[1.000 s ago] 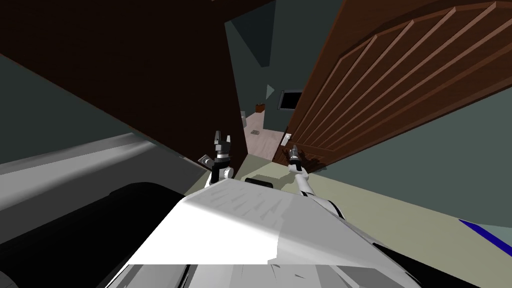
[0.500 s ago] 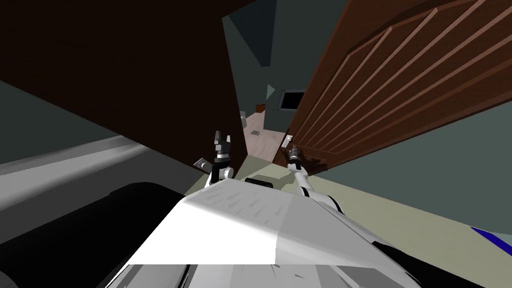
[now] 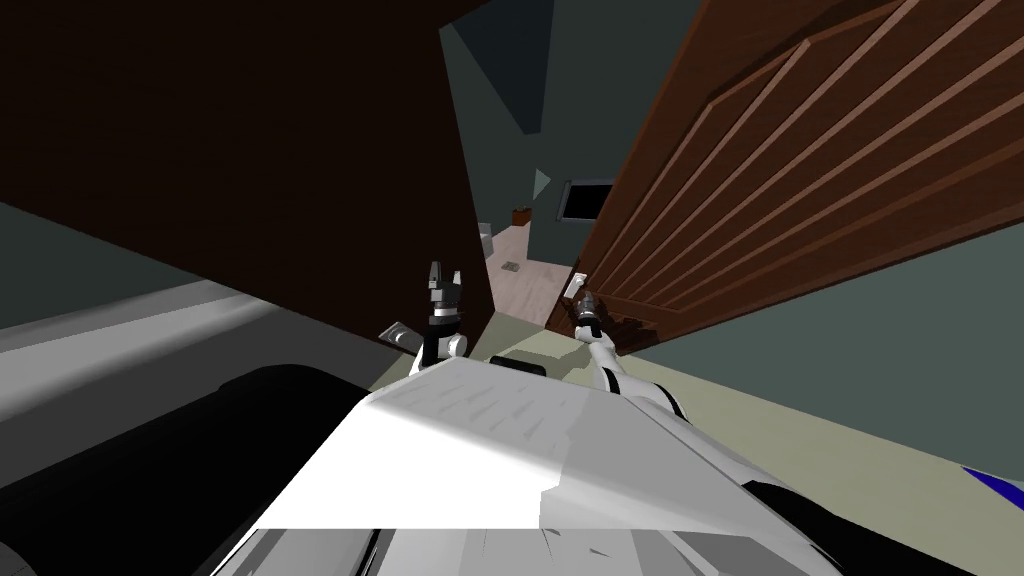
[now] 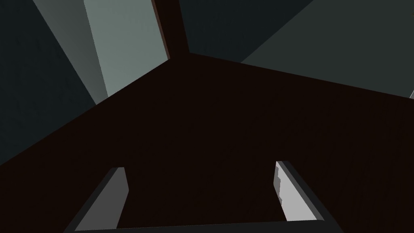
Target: Pull the door open
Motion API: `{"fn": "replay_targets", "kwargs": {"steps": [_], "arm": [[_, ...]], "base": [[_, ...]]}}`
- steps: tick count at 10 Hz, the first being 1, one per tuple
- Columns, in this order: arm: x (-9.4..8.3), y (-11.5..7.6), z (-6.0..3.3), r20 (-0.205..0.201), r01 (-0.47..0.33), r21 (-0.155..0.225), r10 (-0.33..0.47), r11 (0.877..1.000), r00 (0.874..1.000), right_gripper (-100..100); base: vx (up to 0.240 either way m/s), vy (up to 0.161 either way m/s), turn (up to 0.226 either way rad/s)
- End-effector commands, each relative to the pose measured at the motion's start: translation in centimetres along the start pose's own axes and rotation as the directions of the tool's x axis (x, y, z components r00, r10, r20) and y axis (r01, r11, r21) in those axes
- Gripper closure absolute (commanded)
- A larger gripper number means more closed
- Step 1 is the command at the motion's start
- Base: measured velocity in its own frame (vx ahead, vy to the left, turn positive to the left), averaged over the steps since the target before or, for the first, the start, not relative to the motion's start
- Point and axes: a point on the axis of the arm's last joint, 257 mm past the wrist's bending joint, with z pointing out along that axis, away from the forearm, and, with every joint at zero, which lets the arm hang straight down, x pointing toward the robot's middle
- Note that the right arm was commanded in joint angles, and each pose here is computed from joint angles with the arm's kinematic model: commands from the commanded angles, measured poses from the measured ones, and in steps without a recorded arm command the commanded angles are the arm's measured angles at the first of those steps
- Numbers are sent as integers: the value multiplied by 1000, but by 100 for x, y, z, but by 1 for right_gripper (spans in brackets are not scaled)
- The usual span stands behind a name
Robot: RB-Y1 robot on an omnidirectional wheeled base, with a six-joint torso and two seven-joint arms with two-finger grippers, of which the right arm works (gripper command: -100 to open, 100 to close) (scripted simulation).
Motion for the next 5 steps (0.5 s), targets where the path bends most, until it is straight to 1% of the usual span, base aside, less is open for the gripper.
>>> {"fn": "replay_targets", "kwargs": {"steps": [1,2,4,5], "arm": [[-9,-38,22,4,-9,14,9,1000,1000,-100],[-3,-22,9,2,-5,8,5,1000,1000,-100],[-26,-28,9,7,-6,9,6,1000,1000,-100],[-40,-30,8,10,-6,10,5,1000,1000,-100]], "base": [[96,-2,11],[40,-3,4],[161,-18,20],[202,-69,21]]}}
